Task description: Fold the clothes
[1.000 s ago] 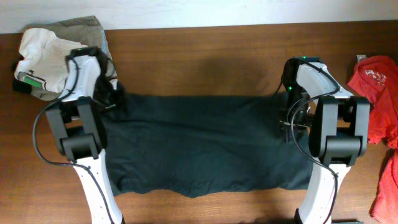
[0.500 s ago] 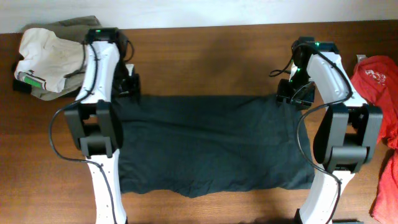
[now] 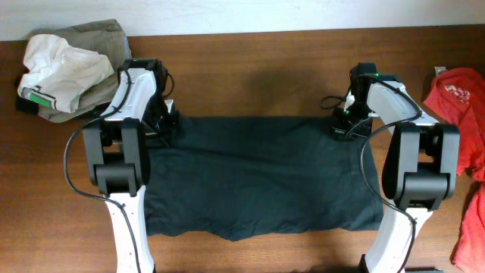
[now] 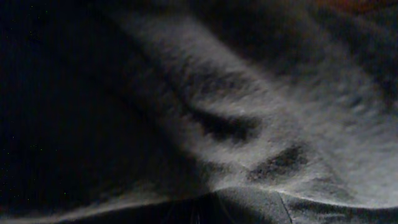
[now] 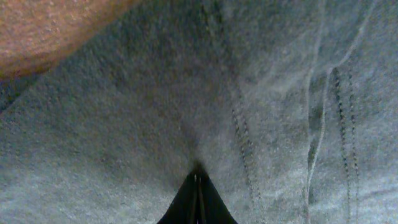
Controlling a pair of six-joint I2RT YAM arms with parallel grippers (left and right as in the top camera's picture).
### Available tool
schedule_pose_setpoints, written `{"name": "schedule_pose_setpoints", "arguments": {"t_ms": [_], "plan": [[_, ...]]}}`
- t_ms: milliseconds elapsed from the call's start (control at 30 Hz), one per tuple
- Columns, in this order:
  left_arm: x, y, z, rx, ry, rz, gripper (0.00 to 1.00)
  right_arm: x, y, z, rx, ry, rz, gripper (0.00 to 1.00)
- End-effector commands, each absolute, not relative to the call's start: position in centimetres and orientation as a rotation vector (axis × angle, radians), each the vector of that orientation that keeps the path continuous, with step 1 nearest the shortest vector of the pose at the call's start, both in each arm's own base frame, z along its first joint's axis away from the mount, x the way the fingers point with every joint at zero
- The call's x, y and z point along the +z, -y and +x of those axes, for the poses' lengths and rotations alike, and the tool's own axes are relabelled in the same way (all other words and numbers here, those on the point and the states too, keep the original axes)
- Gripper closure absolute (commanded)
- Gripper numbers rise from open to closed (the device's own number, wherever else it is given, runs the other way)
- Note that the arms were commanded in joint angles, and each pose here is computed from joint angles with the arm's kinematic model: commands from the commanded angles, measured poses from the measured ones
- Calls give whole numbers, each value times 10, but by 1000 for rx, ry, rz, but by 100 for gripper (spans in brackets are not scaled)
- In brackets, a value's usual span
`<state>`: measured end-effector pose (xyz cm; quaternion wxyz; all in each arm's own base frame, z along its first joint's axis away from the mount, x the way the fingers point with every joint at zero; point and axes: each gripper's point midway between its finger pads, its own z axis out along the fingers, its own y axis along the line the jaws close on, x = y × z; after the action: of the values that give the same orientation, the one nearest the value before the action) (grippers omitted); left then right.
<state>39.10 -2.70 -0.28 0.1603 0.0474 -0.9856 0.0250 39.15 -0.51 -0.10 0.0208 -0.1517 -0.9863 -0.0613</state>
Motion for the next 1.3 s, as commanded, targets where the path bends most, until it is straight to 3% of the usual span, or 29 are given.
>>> {"name": "schedule_pose_setpoints", "arguments": {"t_ms": [0,67,100,233,367,400,433,467,533,567,600,667,800,867,967,1067,1100,1200,1267], "plan": [[-46,-14,370,-64,2733,288,98,-24,26,391,-172,3054,-609,96],[-53,-30,365,-66,2721,362,99,-26,45,396,-136,3069,-704,96],[-54,-40,362,-70,2710,418,94,-26,63,398,-110,3065,-800,96],[-58,-67,368,-46,2729,537,92,-22,112,410,-200,3092,-1016,96],[-60,-54,405,76,2859,560,86,-1,163,418,-225,3102,-1203,96],[-52,-41,426,123,2924,537,78,17,170,427,-276,3114,-1230,96],[-46,-36,435,123,2951,524,77,30,172,433,-294,3119,-1234,96],[-12,-21,468,117,3057,466,62,69,176,444,-293,3146,-1228,96],[27,-13,490,129,3133,440,20,108,175,450,-323,3167,-1228,96],[48,-10,497,135,3166,430,8,130,172,452,-366,3182,-1224,96],[85,-7,507,146,3230,414,3,160,166,453,-421,3208,-1213,92],[158,-5,509,169,3345,415,1,218,151,450,-545,3275,-1167,81],[262,-5,504,244,3604,435,1,301,118,414,-573,3408,-1045,38],[305,-3,487,275,3687,433,1,330,99,388,-542,3457,-1006,29],[345,2,449,291,3719,403,1,354,67,353,-498,3529,-800,25],[346,-11,382,103,3629,450,1,358,32,333,-510,3554,-628,17],[339,-15,366,49,3592,460,1,353,23,325,-486,3538,-585,8],[312,-29,299,-93,3483,632,1,324,16,291,-282,3459,-584,3],[297,-27,278,-71,3481,666,1,311,13,277,-277,3417,-579,1]]}}
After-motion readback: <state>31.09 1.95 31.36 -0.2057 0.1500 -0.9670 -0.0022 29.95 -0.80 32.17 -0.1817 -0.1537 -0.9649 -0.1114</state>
